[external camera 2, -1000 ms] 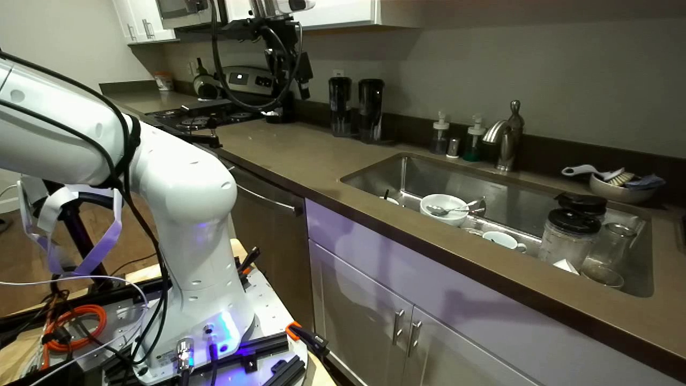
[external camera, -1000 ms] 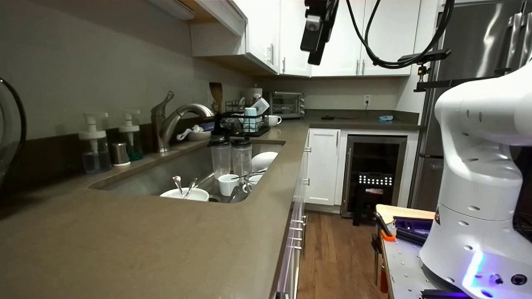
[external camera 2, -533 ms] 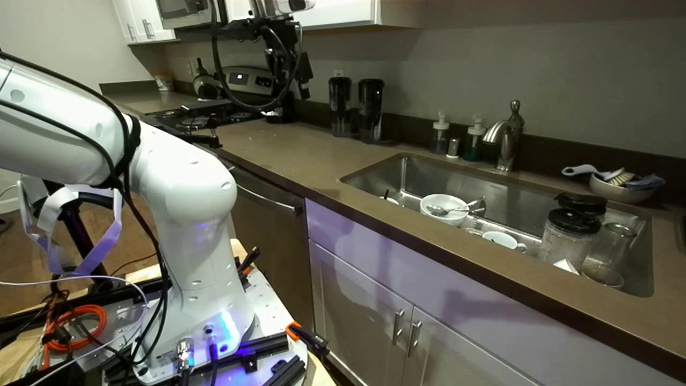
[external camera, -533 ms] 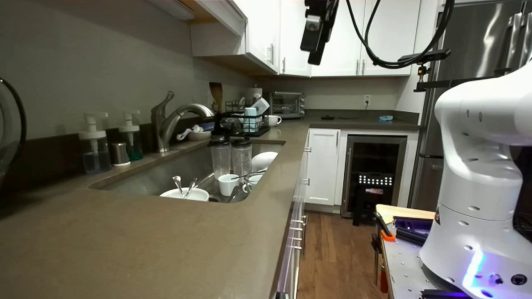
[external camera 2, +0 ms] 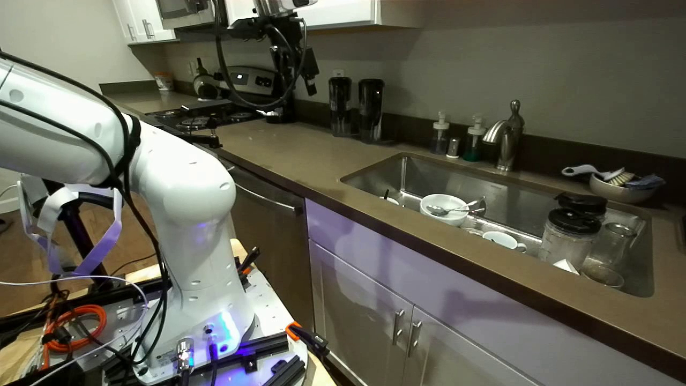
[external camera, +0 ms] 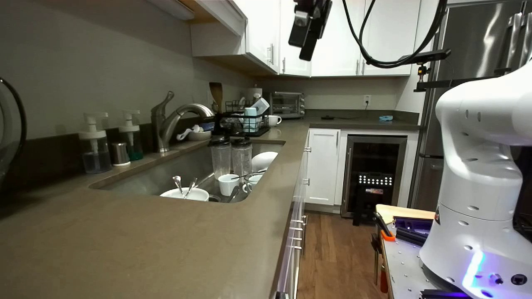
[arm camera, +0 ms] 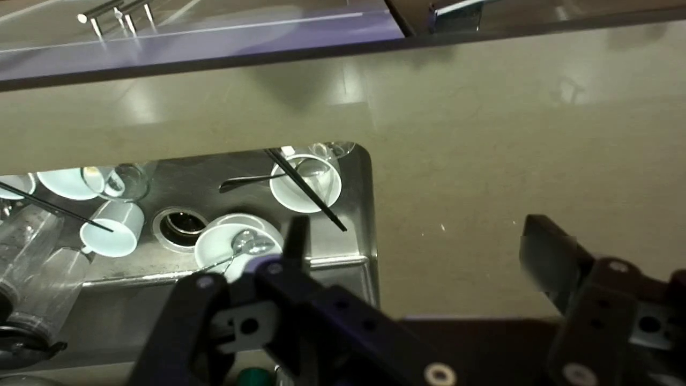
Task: Push the tap lever backwards
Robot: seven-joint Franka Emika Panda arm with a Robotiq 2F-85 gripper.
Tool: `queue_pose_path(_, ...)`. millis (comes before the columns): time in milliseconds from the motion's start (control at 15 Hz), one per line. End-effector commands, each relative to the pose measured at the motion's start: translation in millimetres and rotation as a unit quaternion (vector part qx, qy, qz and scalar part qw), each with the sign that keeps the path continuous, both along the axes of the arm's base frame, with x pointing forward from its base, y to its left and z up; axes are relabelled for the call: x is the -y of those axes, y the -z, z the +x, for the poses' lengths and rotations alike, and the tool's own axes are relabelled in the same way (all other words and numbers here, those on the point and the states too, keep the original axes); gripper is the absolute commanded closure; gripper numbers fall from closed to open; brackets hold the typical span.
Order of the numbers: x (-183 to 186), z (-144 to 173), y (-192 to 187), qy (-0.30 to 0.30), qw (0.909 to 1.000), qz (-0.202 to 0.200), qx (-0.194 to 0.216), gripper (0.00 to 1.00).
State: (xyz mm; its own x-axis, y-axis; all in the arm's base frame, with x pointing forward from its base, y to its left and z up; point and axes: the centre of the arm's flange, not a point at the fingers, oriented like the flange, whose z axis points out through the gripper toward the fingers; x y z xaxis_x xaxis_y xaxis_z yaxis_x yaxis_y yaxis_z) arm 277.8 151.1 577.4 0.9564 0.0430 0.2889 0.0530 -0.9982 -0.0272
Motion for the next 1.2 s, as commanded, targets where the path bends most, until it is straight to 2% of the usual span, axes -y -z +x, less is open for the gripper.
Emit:
queue_pose_path(0,14,28,-12,0.014,0.999,0.004,0.041,0.0)
queue_pose_path(467,37,52,-9,0.038,0.9931,0.011,0.111,0.0)
queue_pose_path(733,42,69,-5,0.051,0.986,0.023,0.157,0.0)
queue_pose_path(800,43,69,-7,0.053,0.9862,0.033,0.153,0.0)
queue_pose_path(1133,43,64,-8,0.052,0.988,0.031,0.142,0.0)
